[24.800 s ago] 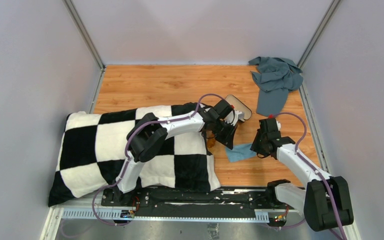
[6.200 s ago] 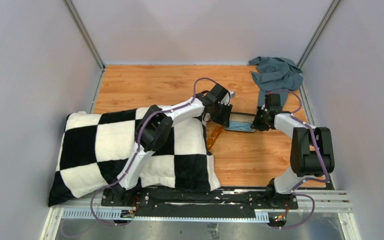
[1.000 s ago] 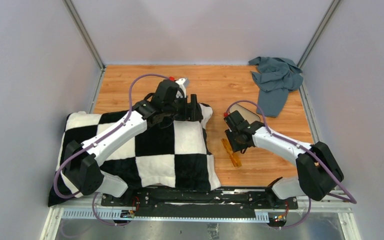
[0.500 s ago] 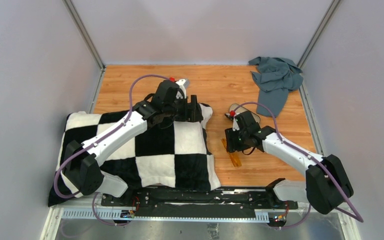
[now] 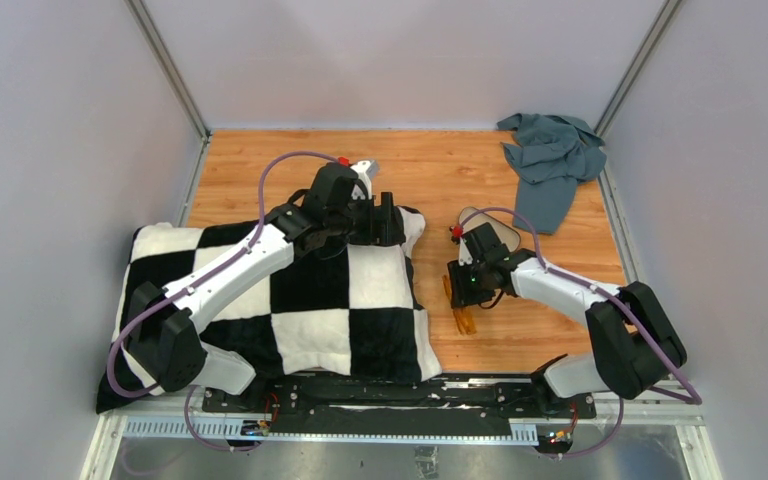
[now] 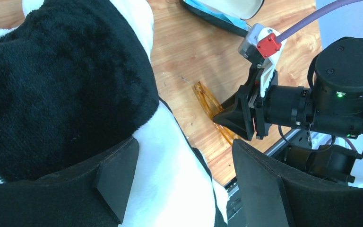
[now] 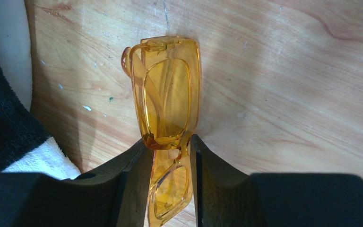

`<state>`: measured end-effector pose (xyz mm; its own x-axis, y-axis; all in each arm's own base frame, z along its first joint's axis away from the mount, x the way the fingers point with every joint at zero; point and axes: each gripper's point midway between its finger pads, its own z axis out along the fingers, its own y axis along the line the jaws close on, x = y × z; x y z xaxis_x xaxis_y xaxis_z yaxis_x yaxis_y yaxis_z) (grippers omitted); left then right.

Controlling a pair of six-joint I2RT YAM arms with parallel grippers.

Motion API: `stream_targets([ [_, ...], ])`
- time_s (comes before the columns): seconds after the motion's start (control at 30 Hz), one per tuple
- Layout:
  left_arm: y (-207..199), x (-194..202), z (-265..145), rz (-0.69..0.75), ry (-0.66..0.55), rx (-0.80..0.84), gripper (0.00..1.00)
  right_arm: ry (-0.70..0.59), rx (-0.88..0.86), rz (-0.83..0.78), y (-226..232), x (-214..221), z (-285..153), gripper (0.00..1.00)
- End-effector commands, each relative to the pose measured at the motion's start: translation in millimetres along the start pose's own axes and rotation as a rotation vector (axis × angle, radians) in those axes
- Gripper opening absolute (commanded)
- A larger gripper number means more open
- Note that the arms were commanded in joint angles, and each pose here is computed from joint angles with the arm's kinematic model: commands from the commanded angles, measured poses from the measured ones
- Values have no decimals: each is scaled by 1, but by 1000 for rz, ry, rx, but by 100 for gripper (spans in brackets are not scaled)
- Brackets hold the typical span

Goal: Organize the sunglasses
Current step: Adjust the sunglasses at the center of the board.

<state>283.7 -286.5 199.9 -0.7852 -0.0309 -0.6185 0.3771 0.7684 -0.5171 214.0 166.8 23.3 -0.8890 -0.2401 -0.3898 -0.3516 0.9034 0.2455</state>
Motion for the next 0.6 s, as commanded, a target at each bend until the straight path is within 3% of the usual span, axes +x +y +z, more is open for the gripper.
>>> stream_targets([
  [0.0,-1,0,-5,-6,-8,14,78,27,59,11,-15,11,5,37],
  [0.57,0,5,-2,-9,6,18,78,-50,486,-27,-51,2,-27,33],
])
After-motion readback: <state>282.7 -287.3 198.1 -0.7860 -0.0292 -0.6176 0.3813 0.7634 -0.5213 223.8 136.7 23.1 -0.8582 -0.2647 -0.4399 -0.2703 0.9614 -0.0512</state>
